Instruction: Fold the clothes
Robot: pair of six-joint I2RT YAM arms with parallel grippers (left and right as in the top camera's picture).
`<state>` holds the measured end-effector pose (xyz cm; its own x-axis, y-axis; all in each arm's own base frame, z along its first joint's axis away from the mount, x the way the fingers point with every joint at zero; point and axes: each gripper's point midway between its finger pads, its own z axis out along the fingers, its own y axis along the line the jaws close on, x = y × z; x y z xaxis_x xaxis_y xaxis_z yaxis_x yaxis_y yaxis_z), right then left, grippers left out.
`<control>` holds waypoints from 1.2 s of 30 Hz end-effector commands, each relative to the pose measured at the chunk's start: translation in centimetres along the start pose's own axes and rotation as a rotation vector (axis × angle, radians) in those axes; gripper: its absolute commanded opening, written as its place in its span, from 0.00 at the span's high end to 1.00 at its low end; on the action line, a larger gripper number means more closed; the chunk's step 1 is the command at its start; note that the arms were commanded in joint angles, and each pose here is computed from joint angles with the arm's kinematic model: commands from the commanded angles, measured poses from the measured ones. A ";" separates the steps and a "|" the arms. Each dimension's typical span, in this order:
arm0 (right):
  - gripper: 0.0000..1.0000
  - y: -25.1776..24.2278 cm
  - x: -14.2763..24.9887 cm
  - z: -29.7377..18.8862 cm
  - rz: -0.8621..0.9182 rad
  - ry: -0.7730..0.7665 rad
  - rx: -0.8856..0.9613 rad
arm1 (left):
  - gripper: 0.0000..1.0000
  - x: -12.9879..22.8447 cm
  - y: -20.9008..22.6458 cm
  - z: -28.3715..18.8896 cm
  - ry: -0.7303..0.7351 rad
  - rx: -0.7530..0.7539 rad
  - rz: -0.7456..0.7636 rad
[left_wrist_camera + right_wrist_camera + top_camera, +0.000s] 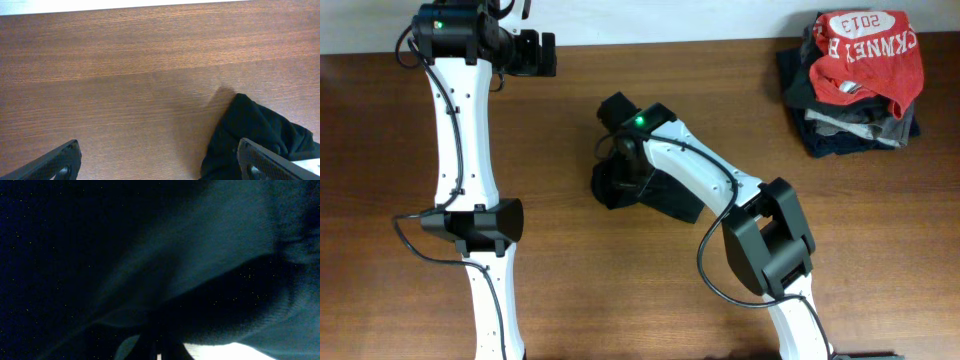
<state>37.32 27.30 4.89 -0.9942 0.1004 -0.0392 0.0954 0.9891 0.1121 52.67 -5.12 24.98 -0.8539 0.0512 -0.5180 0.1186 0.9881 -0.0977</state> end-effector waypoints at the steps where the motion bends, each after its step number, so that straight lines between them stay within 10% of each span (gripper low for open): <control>1: 0.96 -1.8 -1.1 -0.7 0.028 -0.022 0.035 | 0.01 -0.1 0.1 -0.4 -0.007 -0.011 0.017; 20: 0.96 -8.6 -3.6 -12.0 0.008 -0.086 -0.103 | 0.01 -0.2 0.1 -0.4 -0.010 -0.011 0.017; 36: 0.96 -20.5 -2.2 -12.3 0.171 0.074 0.035 | 0.01 -0.3 0.1 -0.3 -0.015 -0.011 0.018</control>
<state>37.14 8.00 14.69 -0.9698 0.2350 0.0657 0.2418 0.9619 0.1274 52.77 -5.12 25.04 -0.8515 0.0511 -0.5219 0.1188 0.9882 -0.0971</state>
